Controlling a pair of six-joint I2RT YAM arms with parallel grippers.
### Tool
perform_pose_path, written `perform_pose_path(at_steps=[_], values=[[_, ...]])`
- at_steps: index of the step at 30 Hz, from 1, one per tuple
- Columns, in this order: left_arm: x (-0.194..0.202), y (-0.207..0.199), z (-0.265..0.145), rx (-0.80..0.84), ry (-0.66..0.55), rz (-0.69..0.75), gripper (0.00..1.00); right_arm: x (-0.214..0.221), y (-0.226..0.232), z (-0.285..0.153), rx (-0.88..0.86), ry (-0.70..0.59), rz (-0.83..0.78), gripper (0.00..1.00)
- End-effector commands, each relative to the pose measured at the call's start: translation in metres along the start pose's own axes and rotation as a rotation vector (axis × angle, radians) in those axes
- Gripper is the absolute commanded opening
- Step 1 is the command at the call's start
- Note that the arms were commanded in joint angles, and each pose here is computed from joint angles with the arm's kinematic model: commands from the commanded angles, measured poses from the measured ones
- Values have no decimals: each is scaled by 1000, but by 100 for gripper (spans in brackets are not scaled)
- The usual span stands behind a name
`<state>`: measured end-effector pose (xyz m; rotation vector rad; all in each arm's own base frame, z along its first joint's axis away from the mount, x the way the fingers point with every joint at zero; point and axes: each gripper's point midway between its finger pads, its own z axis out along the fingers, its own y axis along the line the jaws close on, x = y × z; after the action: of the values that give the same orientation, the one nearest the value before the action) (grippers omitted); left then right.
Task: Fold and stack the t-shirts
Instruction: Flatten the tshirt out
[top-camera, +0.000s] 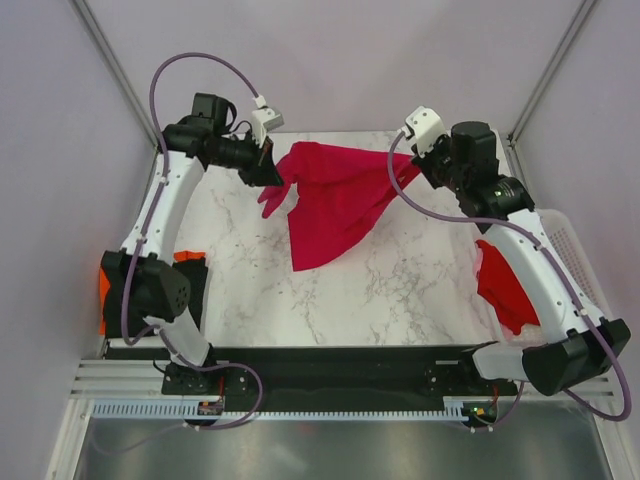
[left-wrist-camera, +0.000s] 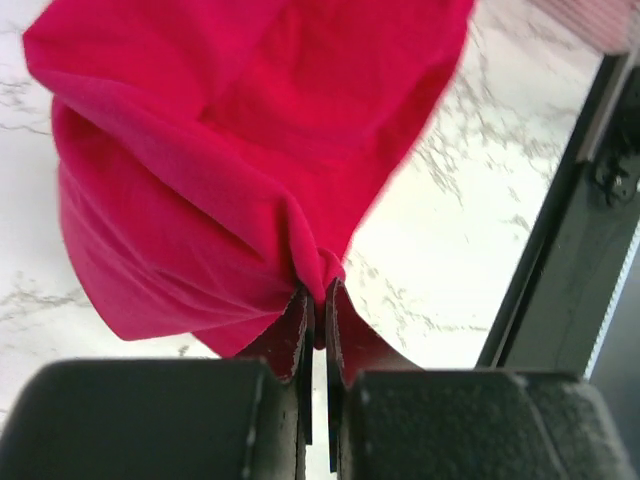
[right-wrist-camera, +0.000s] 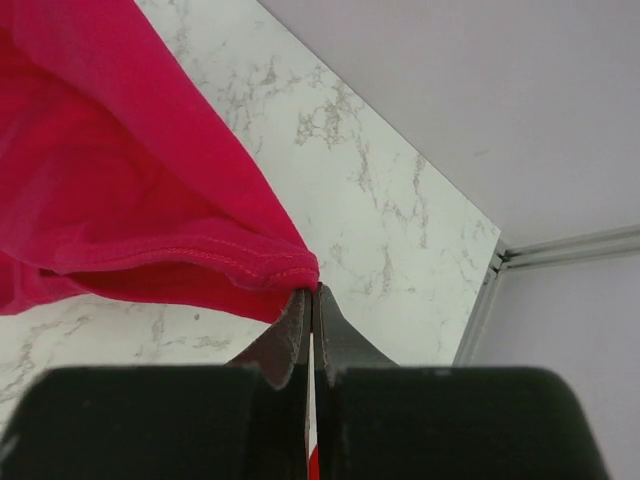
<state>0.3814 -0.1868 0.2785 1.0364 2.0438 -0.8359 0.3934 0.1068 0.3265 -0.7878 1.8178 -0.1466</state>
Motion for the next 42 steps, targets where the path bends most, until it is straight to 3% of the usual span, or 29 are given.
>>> perform_pose_path(at_steps=[1, 6, 10, 12, 14, 15, 16, 18, 23, 24, 26, 27, 33, 42], values=[[64, -40, -6, 86, 162, 16, 5, -11, 15, -27, -63, -76, 83, 0], [87, -42, -25, -2, 222, 121, 5, 6, 27, -24, -88, -48, 95, 0], [96, 22, -10, -106, 316, 144, 5, 9, 25, 1, -78, -40, 56, 0], [76, 58, -6, -153, 285, 162, 7, 20, 25, 26, -81, -8, 36, 0], [90, 102, 24, -168, 347, 123, 17, 22, 14, 46, -61, -7, 40, 0], [69, 120, 25, -221, 322, 142, 29, 36, 21, 68, -89, 35, 34, 0], [93, 145, 44, -235, 393, 95, 32, 38, 17, 78, -88, 40, 32, 0], [78, 165, 45, -310, 381, 70, 39, 64, 29, 110, -121, 121, 23, 0], [86, 139, 34, -300, 365, -2, 50, 94, 43, 144, -147, 217, 56, 0], [108, 126, 39, -257, 399, -44, 50, 95, 46, 145, -162, 212, 67, 0], [107, 104, 34, -228, 370, -60, 50, 93, 51, 141, -178, 205, 98, 0], [128, 92, 39, -194, 408, -91, 50, 92, 53, 139, -185, 197, 103, 0], [163, 62, 56, -131, 448, -154, 47, 97, 60, 133, -204, 212, 109, 0], [207, 63, 70, -141, 529, -190, 46, 100, 61, 128, -207, 219, 101, 0]])
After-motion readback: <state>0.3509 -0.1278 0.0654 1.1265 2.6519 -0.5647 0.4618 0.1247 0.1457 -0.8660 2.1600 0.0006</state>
